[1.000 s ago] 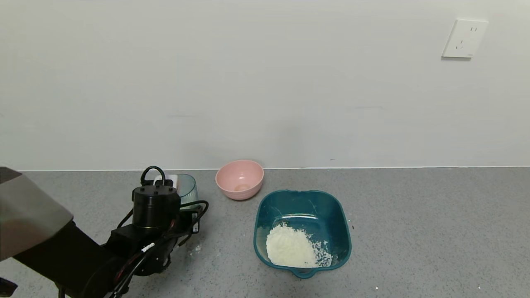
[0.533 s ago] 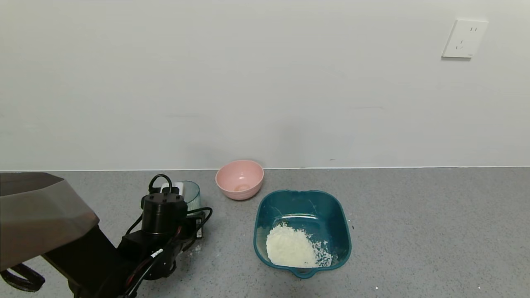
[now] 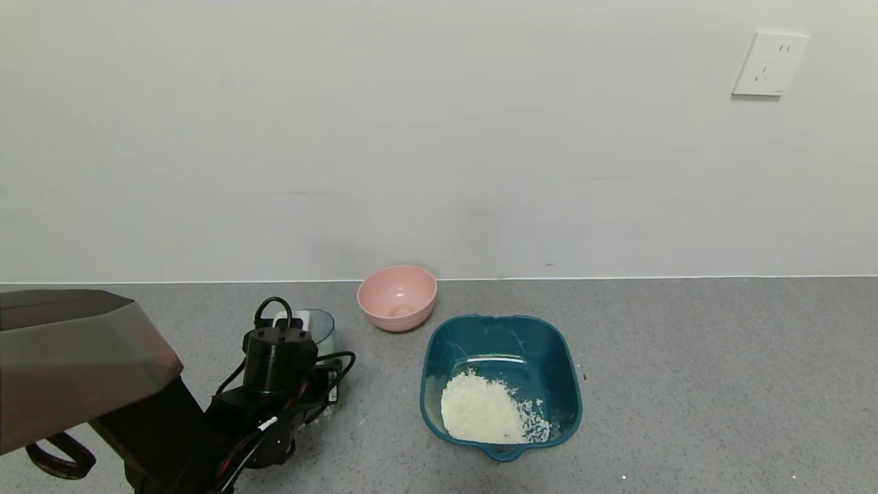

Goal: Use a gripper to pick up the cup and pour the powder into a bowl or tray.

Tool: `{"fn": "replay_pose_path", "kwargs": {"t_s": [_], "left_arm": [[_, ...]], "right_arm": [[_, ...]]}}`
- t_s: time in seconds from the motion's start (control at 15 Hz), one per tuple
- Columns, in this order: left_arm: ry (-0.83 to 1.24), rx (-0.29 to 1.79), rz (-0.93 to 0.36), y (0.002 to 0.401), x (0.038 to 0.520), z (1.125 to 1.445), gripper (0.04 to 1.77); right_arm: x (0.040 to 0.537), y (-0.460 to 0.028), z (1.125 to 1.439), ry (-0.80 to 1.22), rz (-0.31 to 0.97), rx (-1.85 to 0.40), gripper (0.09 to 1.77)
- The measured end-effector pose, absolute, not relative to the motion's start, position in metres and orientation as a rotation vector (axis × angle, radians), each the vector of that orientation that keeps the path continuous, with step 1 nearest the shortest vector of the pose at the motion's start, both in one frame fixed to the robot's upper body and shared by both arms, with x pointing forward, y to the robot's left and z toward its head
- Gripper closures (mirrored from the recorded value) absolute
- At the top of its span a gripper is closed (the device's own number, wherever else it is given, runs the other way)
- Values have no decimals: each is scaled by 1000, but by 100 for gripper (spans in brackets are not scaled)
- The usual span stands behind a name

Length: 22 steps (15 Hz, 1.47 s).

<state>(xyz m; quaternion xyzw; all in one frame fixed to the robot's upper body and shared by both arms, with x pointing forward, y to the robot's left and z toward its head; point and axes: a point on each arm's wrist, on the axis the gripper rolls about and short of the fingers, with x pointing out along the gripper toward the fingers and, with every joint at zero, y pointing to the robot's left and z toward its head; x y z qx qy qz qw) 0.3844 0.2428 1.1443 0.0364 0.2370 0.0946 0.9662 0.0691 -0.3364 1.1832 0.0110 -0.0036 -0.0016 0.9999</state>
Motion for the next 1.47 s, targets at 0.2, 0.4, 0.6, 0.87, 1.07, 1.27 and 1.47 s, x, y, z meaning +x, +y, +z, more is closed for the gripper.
{"fn": "replay_pose_path", "kwargs": {"t_s": [0.2, 0.4, 0.6, 0.87, 1.07, 1.27, 1.47], "left_arm": [[483, 74, 192, 243, 385, 1143, 58], [460, 69, 192, 242, 386, 1144, 55], [454, 70, 191, 242, 386, 1142, 39], [460, 70, 193, 241, 387, 1140, 27], [460, 70, 193, 241, 386, 1140, 22], [455, 73, 188, 242, 382, 1145, 18], [431, 83, 171, 243, 372, 1159, 15]], "right_arm": [[69, -336, 1183, -7, -3, 21, 15], [69, -336, 1183, -7, -3, 21, 15], [69, -336, 1183, -7, -3, 21, 15], [69, -336, 1183, -7, -3, 21, 15], [69, -336, 1183, -7, -3, 21, 15], [69, -336, 1183, -7, -3, 21, 15], [69, -336, 1183, -7, -3, 21, 15]]}}
